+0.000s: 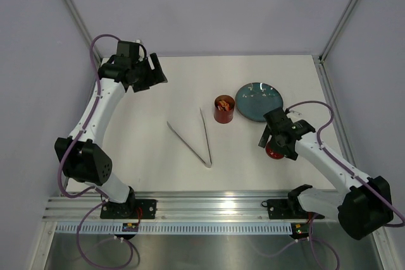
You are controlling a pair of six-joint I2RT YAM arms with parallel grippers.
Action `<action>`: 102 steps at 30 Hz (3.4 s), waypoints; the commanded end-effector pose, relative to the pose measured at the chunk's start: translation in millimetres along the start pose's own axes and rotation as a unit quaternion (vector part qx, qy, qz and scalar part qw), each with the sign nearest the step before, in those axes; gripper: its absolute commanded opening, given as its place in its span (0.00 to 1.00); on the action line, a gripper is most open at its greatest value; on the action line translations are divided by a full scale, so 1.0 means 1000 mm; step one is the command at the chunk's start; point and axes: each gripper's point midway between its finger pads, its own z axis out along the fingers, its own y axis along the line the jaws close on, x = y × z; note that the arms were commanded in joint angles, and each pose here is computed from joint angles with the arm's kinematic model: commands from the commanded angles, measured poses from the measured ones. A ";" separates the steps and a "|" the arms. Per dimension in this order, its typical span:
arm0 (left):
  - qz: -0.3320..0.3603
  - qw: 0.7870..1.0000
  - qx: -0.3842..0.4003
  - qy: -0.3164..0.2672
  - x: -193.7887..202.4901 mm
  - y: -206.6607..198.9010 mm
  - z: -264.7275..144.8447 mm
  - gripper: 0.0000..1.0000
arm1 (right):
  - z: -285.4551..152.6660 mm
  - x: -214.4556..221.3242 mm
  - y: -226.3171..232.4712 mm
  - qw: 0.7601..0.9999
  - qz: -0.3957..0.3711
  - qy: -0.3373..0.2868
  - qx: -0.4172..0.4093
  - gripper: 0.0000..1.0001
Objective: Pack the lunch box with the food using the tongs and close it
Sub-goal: Pick up the box lid from the center of the board, then close the box lid on the packing box.
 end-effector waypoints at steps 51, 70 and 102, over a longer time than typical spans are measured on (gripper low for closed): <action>-0.003 1.000 0.019 0.004 0.001 -0.005 0.010 0.79 | 0.031 -0.060 0.015 0.998 0.034 0.020 -0.048 0.14; -0.005 0.999 0.027 0.024 0.012 -0.005 0.024 0.79 | -0.067 -0.124 0.127 0.983 -0.135 -0.025 -0.121 0.11; -0.001 1.000 0.013 0.028 0.021 0.004 0.022 0.79 | 0.013 -0.118 0.262 0.964 -0.213 0.036 -0.156 0.11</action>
